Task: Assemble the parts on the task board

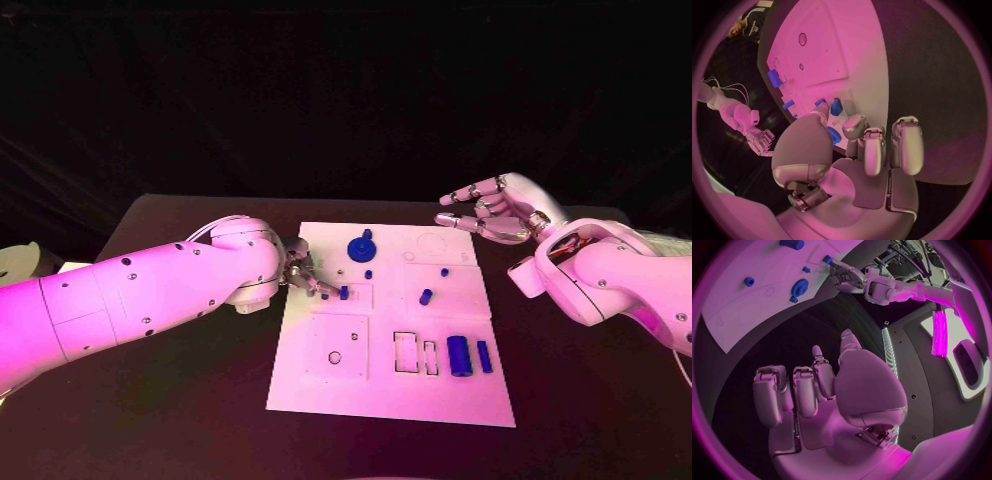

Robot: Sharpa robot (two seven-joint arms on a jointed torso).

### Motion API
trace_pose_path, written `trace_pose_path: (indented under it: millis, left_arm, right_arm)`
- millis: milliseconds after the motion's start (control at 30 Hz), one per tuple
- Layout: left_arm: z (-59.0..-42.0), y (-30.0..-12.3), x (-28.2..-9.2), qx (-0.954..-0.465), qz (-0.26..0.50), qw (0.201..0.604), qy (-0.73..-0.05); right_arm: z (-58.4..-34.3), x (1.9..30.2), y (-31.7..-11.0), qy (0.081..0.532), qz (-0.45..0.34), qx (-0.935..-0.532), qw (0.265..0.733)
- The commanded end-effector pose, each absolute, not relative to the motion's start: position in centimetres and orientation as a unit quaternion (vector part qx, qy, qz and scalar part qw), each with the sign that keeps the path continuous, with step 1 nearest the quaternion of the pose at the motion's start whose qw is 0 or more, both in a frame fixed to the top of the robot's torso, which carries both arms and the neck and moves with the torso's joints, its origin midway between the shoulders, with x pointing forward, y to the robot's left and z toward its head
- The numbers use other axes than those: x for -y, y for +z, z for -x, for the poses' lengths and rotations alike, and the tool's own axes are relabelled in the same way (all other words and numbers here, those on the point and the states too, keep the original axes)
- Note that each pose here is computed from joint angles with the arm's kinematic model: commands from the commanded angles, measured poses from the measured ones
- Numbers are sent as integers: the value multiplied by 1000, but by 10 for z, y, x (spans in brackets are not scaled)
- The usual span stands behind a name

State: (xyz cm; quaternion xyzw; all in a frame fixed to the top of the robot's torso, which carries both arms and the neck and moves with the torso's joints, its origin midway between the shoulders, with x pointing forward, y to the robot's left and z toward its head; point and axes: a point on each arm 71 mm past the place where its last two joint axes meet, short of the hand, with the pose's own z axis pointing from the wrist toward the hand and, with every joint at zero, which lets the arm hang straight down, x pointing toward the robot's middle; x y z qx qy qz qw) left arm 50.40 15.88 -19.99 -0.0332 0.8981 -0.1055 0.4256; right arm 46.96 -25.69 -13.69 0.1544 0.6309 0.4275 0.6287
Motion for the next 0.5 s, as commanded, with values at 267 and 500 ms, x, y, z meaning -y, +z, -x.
trace_pose_path:
  millis: [267,500]
  left_arm:
    - [-503,-192,-173,-898,113,401,-143]
    - [-505,-183,-179,-897,134,392,-155]
  right_arm:
    - [-470,256,-141,427,-149,-638,623]
    - [-471,256,-145,425,-153,-640,621]
